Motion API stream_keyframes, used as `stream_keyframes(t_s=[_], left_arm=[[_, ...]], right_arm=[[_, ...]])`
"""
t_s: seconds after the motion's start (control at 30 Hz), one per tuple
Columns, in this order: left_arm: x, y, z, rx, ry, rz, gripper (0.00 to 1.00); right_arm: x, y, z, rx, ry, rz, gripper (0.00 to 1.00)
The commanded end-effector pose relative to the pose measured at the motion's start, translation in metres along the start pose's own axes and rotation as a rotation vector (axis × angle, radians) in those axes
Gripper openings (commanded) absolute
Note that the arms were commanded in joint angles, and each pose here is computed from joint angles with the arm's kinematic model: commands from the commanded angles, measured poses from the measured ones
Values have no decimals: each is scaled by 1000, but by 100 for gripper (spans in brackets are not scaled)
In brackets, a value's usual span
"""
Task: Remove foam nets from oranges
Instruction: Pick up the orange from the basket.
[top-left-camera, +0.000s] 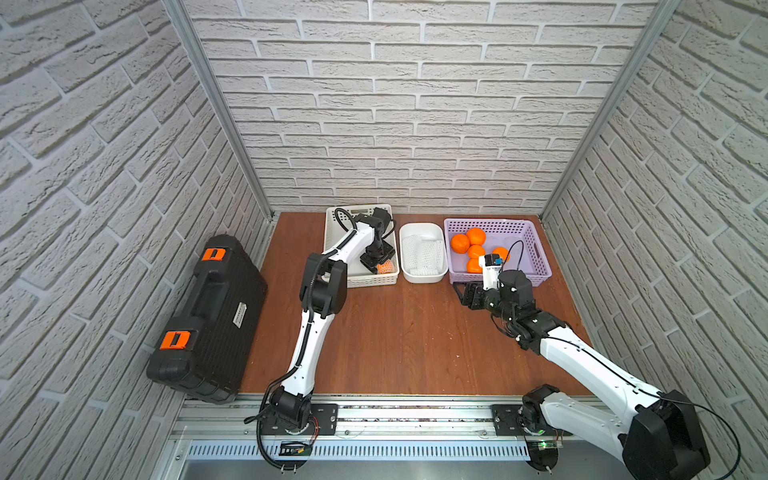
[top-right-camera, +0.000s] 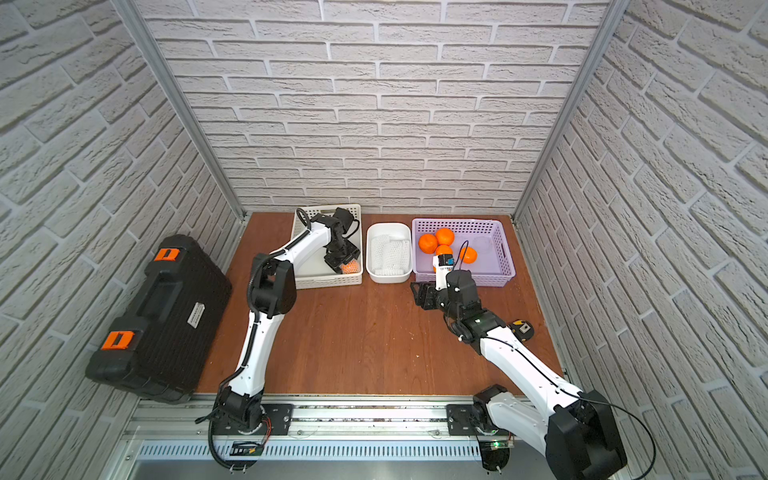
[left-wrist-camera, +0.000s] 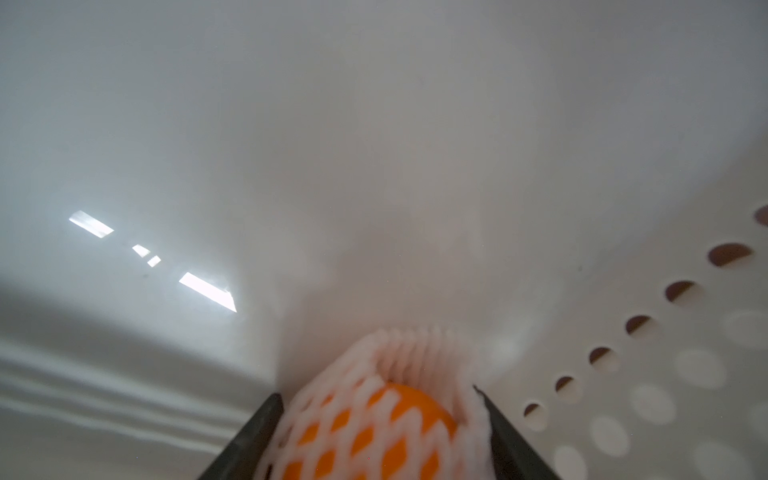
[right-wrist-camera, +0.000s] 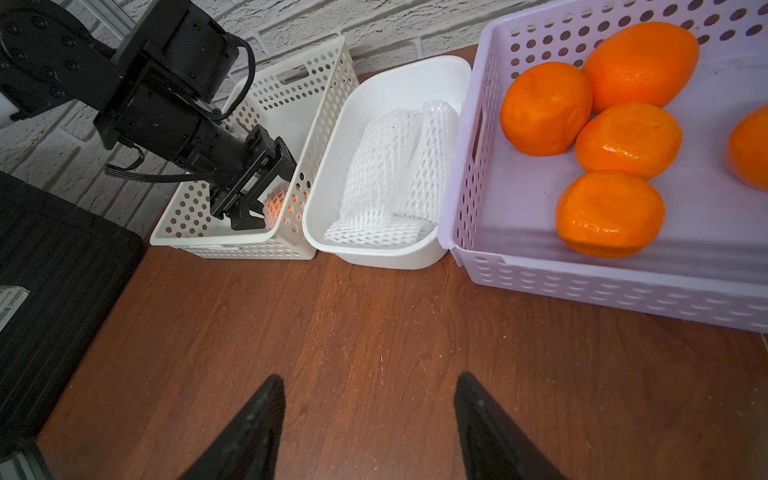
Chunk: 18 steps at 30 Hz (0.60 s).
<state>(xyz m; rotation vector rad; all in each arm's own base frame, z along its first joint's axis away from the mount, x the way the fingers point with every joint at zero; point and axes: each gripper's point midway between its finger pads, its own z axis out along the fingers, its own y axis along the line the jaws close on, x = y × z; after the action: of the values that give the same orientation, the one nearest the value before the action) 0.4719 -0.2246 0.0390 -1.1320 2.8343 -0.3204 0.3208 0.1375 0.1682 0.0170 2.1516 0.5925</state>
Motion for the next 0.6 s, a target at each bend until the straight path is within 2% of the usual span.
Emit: stream_keyframes(t_s=[0.0, 0.1, 0.27, 0.57], left_arm=[[-7, -4, -22, 45, -34, -25, 60], [-9, -7, -34, 77, -47, -34, 55], [-12, -11, -51, 130, -70, -53, 55], [-12, -11, -61, 154, -67, -53, 55]], right_arm=[[-15, 5, 0, -5, -42, -16, 66], [-15, 4, 1, -2, -41, -15, 66], [-14, 3, 3, -1, -36, -13, 66], [-14, 3, 3, 5, -36, -16, 66]])
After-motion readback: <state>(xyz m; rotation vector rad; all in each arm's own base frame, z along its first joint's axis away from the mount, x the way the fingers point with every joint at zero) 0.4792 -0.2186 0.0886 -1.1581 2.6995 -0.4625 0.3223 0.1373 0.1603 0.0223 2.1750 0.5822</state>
